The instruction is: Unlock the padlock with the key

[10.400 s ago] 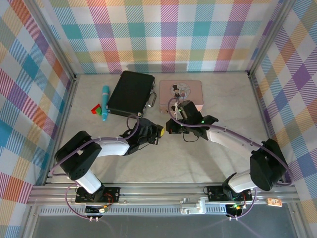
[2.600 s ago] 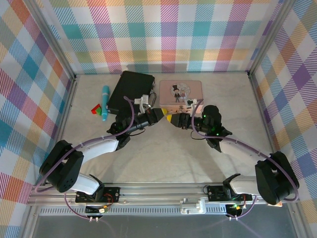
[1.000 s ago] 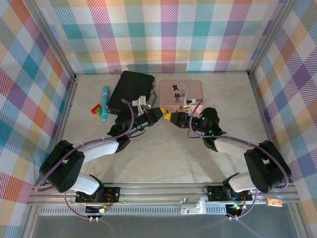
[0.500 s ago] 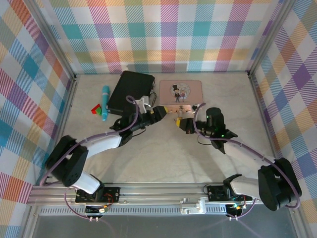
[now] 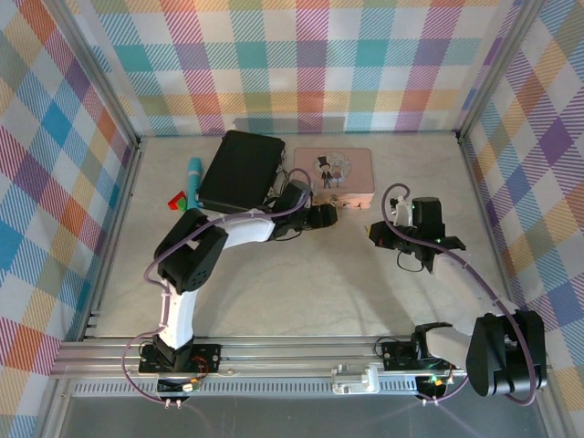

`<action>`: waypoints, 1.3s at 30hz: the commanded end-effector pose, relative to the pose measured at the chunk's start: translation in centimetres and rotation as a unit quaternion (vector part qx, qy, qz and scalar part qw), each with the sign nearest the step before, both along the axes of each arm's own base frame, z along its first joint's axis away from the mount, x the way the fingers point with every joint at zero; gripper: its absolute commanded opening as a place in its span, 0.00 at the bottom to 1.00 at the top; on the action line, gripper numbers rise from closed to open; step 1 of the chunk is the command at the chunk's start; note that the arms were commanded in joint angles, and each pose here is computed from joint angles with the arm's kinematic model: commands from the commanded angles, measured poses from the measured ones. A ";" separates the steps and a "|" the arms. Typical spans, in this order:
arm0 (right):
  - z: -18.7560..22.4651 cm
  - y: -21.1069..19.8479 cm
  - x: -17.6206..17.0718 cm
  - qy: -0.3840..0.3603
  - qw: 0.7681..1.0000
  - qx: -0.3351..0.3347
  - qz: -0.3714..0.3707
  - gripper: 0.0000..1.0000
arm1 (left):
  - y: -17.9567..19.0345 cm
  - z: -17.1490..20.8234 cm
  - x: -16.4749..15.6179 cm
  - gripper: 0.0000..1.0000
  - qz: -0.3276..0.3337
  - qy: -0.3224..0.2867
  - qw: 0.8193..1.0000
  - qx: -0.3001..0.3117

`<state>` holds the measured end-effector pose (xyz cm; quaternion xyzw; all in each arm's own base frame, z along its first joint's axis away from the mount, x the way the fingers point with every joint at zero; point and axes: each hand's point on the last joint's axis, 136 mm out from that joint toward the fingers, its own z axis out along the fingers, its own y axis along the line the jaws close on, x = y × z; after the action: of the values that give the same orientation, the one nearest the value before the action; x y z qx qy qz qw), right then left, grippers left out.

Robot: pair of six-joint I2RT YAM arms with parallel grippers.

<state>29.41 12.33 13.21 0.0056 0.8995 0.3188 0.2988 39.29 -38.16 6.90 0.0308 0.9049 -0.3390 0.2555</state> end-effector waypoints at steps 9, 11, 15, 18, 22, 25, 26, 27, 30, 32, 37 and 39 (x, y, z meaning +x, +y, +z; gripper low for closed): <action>1.9 0.8 -0.8 -0.023 0.999 0.030 0.023 0.00 | -1.0 -4.4 2.4 0.58 -0.004 -0.018 0.997 0.073; 1.9 0.9 -0.8 -0.023 0.999 0.033 0.024 0.00 | -1.5 -4.8 2.6 0.54 -0.008 -0.019 0.997 0.068; 1.8 0.9 -0.8 -0.019 0.999 0.037 0.023 0.00 | -2.2 -6.0 2.4 0.38 -0.019 -0.008 0.998 0.064; 1.6 1.0 -0.9 -0.016 0.999 0.040 0.021 0.00 | -2.3 -6.6 2.1 0.29 -0.019 -0.001 0.998 0.061; 0.7 1.0 -1.1 -0.006 0.999 0.047 0.017 0.00 | -2.4 -7.1 1.8 0.22 -0.009 0.012 0.999 0.044; -0.5 1.2 -1.3 0.010 0.998 0.058 0.013 0.00 | -2.6 -6.8 1.3 0.12 0.003 0.034 0.999 0.014; -0.8 1.3 -1.3 0.015 0.998 0.064 0.012 0.00 | -2.7 -6.3 1.2 0.09 0.007 0.039 0.999 0.001; -1.2 1.3 -1.4 0.020 0.997 0.070 0.009 0.00 | -2.9 -5.9 0.9 0.06 0.012 0.047 0.999 -0.014; -2.4 1.5 -1.5 0.033 0.996 0.088 0.001 0.00 | -3.4 -3.7 0.2 0.02 0.025 0.074 0.994 -0.072; -3.1 1.8 -1.7 0.043 0.994 0.102 0.002 0.00 | -3.8 -2.1 -0.2 0.00 0.033 0.088 0.989 -0.116; -4.2 2.5 -1.3 0.060 0.986 0.155 -0.002 0.00 | -4.8 1.5 -1.0 0.00 0.041 0.115 0.964 -0.236; -4.1 2.9 -1.1 0.062 0.982 0.180 0.004 0.00 | -5.1 2.7 -1.3 0.00 0.041 0.124 0.952 -0.277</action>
<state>27.25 14.27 7.30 0.0802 0.8767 0.4210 0.2186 39.84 -42.01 7.65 -0.0663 0.8406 -0.4827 0.2366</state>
